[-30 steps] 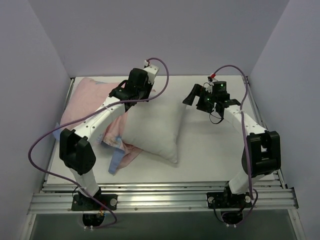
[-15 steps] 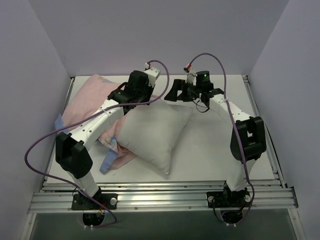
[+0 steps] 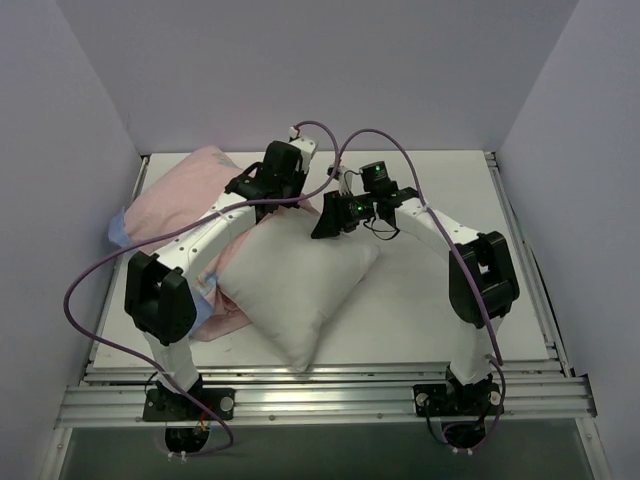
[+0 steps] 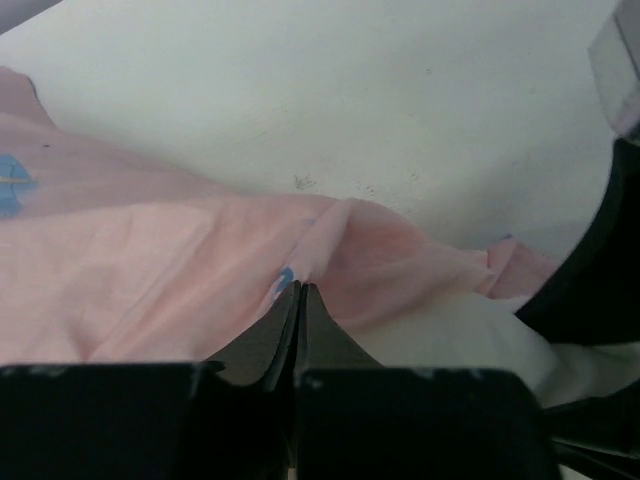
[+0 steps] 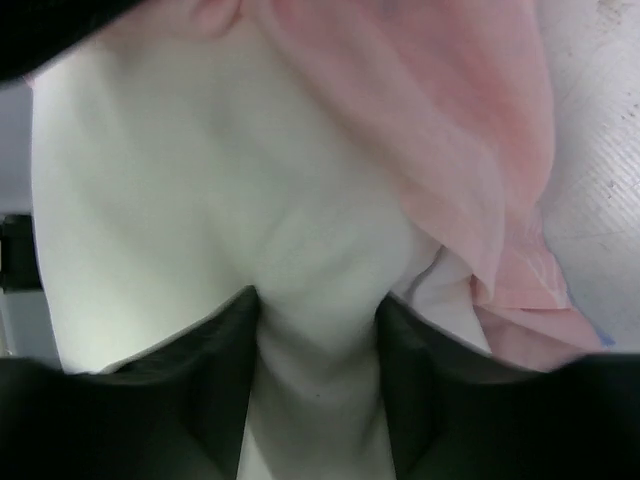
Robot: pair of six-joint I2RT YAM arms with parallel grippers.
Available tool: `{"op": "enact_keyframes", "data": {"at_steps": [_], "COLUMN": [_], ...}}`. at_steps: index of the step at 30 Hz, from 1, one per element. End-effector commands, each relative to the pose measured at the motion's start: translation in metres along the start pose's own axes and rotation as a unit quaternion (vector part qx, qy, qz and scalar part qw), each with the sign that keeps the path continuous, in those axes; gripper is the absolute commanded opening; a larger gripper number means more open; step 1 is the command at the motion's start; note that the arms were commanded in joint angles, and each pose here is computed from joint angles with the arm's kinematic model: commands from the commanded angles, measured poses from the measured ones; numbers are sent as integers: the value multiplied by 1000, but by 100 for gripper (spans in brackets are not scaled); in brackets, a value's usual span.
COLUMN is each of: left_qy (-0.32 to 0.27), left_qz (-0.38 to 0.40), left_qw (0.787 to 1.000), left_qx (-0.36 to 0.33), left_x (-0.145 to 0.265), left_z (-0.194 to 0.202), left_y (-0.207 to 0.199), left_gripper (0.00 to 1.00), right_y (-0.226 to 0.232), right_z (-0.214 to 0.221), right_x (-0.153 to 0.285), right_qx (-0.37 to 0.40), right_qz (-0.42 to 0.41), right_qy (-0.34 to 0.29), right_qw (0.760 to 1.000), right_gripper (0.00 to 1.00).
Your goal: Remove the pillowcase from the pillow
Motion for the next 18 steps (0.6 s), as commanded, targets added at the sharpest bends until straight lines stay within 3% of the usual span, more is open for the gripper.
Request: {"op": "enact_keyframes", "data": {"at_steps": [1,2,3,14,18], "left_qy": [-30,-29,-31,-20,-4], "left_qz": [-41,-47,-53,-223,-257], "left_qw": [998,997,996,965,958], "left_qx": [45,56,62,136,128], "left_x": [-3,-6,-8,0,0], "left_z": [-21,-20,-20,-12,-8], "left_y": [29,33,37,152,176], "left_gripper": [2,2,2,2,2], "right_y": [-3,-3,-1,48,58], "right_z": [32,37,36,43,54], "right_x": [-5,-5,-2,82,122], "right_qx": [-11,-14,-15,-18,-32], "right_qz": [-7,-6,-2,52,59], "right_qy": [60,65,61,-2,-28], "right_qw": [998,998,998,998,997], "right_gripper": [39,9,0,0,0]}}
Point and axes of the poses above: each gripper's point midway between its finger pads, its own x axis back along the fingers, its own y axis along the line the jaws close on, z = x × y, the point moved 2 cm from there along x, back along the fingers, and after that the axes turned 13 degrees about -x, right-handed, at the moved point
